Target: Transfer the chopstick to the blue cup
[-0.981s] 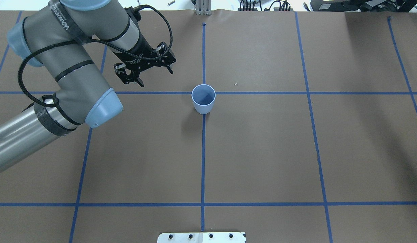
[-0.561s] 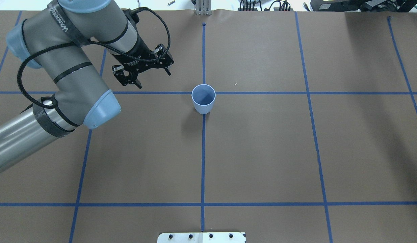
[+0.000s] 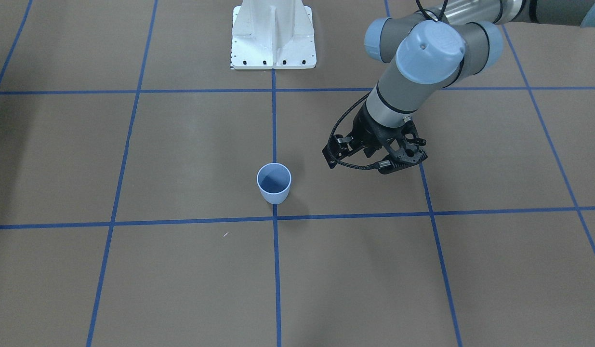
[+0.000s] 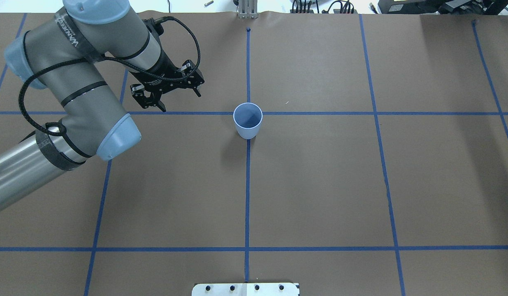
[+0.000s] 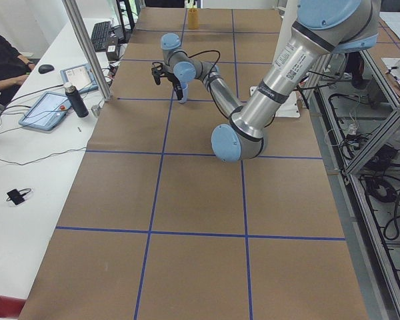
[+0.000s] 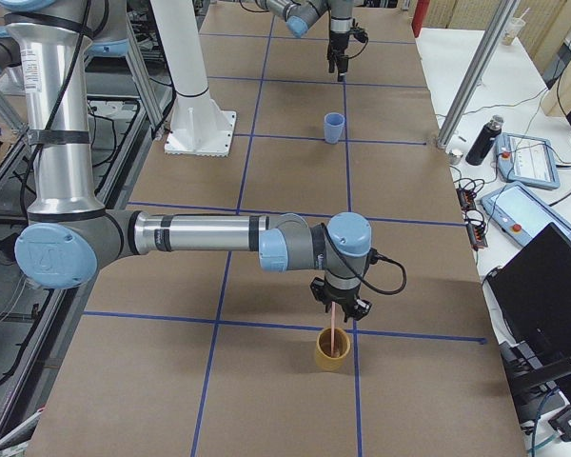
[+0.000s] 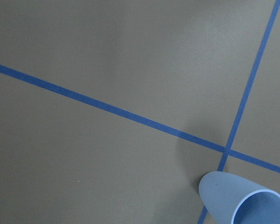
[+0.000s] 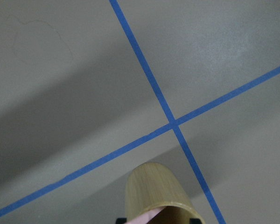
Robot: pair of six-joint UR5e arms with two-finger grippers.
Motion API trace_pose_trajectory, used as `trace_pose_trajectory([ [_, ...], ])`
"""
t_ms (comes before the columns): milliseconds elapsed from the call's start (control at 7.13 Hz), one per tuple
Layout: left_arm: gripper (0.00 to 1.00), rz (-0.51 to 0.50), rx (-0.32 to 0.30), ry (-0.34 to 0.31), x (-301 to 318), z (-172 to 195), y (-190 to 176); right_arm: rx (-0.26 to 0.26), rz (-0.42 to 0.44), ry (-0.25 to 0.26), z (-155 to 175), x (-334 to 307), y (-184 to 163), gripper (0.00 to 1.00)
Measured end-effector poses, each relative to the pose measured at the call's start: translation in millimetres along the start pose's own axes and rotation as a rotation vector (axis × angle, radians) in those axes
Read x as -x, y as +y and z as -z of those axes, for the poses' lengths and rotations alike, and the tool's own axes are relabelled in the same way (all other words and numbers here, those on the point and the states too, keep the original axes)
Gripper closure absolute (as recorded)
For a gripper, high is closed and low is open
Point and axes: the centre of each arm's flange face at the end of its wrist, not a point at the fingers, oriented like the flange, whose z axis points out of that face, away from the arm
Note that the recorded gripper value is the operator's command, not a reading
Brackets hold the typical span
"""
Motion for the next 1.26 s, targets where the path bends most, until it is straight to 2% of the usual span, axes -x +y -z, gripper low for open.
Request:
trace_pose_trajectory([
  [280, 0.02, -0.018, 0.002, -0.014, 11.1, -5.8, -3.2, -0.076, 0.029, -0.009, -3.2, -7.3, -9.7, 0.46],
  [561, 0.02, -0.026, 0.003, -0.02, 16.1, -8.7, -4.6, -0.115, 0.04, -0.021, 0.1, -8.2, -18.1, 0.47],
  [841, 0.02, -0.029, 0.003, -0.022, 17.0, -9.4, -5.0, -0.117, 0.021, -0.03, -3.5, -2.0, -2.6, 0.5],
  [981, 0.02, -0.03, 0.003, -0.022, 17.1, -9.3, -4.9, -0.116, 0.007, -0.031, -5.0, 2.1, 9.5, 0.6],
  [1121, 0.02, -0.03, 0.003, -0.022, 17.0, -9.2, -4.8, -0.116, -0.005, -0.029, -4.2, 6.0, 19.0, 0.64],
  [1262, 0.02, -0.03, 0.003, -0.022, 17.1, -9.2, -4.8, -0.117, -0.011, -0.026, -1.6, 8.7, 23.2, 0.62],
])
